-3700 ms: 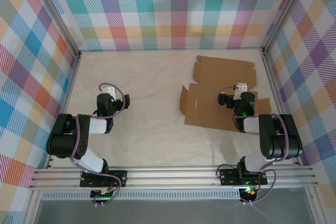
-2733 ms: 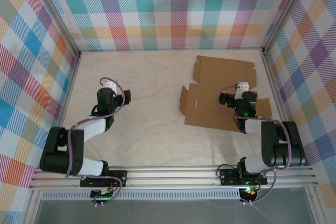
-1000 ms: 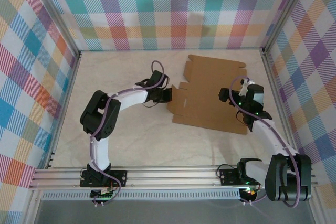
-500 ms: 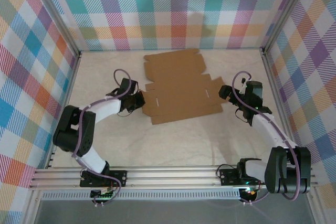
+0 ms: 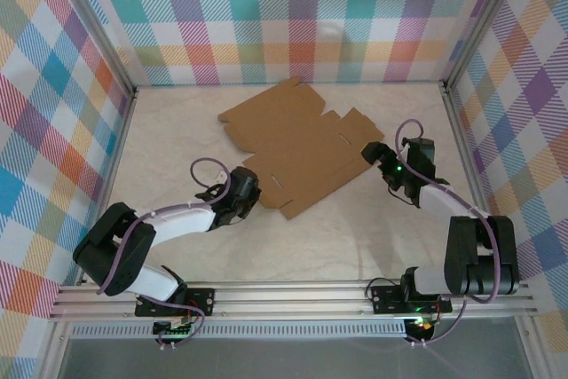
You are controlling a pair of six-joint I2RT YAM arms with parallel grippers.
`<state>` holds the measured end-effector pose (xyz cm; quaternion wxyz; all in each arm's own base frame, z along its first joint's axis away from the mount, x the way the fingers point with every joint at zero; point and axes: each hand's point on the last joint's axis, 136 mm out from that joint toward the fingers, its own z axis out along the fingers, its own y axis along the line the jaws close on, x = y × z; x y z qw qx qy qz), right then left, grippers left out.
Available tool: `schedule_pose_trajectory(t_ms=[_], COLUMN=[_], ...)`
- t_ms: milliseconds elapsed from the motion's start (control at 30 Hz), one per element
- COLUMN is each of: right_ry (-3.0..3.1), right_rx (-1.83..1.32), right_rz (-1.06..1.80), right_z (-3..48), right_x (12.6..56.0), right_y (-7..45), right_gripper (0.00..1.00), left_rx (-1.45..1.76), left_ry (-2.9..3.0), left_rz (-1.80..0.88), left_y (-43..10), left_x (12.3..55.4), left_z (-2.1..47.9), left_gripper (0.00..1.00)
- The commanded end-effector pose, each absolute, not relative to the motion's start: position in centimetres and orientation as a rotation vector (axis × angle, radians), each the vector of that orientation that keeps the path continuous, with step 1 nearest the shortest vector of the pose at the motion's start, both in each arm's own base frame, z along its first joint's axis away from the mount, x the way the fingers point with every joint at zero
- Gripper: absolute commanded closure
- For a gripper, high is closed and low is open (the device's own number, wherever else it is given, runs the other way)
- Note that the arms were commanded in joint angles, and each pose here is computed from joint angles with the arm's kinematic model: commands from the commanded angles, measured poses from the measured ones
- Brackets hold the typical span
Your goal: Fold the paper box
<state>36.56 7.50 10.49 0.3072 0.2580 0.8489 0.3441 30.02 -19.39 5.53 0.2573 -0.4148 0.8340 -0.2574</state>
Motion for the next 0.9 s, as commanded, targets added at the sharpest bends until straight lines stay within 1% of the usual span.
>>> schedule_pose_trajectory(t_ms=[0,100,133,167,200,233,300,333,433,533,633,700,867], right_ry=[2.201,2.209,2.21,2.206,2.203,2.202,2.195,2.195,2.188,2.188,2.201,2.213,2.238], right_rx=[0.677,0.683,0.691,0.702,0.716,0.727,0.748,0.763,0.793,0.821,0.831,0.831,0.826], right_rz=[0.969,0.916,0.908,0.904,0.911,0.926,0.965,0.988,1.045,1.101,1.131,1.143,1.151], right_z=[11.6,11.5,11.4,11.3,11.2,11.0,10.8,10.5,9.8,9.2,8.6,8.3,7.8], right_x=[36.7,36.3,36.1,36.0,35.8,35.7,35.5,35.3,34.9,34.4,34.0,33.7,33.1], right_y=[8.1,7.5,7.4,7.3,7.3,7.4,7.7,7.9,8.5,9.2,10.2,10.8,12.0], right_gripper=[0.02,0.01,0.01,0.01,0.02,0.02,0.02,0.02,0.02,0.03,0.03,0.03,0.03], left_rx=[-1.195,-0.97,-0.869,-0.753,-0.628,-0.483,-0.243,-0.11,0.193,0.366,0.359,0.291,0.041], left_ry=[2.125,2.12,2.143,2.163,2.193,2.229,2.319,2.376,2.488,2.561,2.619,2.657,2.735], left_rz=[-0.573,-0.35,-0.253,-0.165,-0.127,-0.145,-0.267,-0.316,-0.331,-0.271,-0.294,-0.309,-0.257], left_y=[-16.6,-13.7,-13.0,-12.5,-12.9,-14.3,-17.8,-19.7,-23.5,-25.5,-26.0,-25.3,-21.4], left_x=[30.2,30.4,30.4,30.7,31.3,32.4,34.0,34.8,36.6,39.1,42.2,44.3,47.8], left_z=[7.9,11.4,12.4,13.9,15.0,15.9,16.6,16.6,16.3,14.6,12.8,11.5,7.9], left_gripper=[0.58,0.13,0.02,0.0,0.0,0.0,0.0,0.0,0.0,0.0,0.0,0.0,0.01])
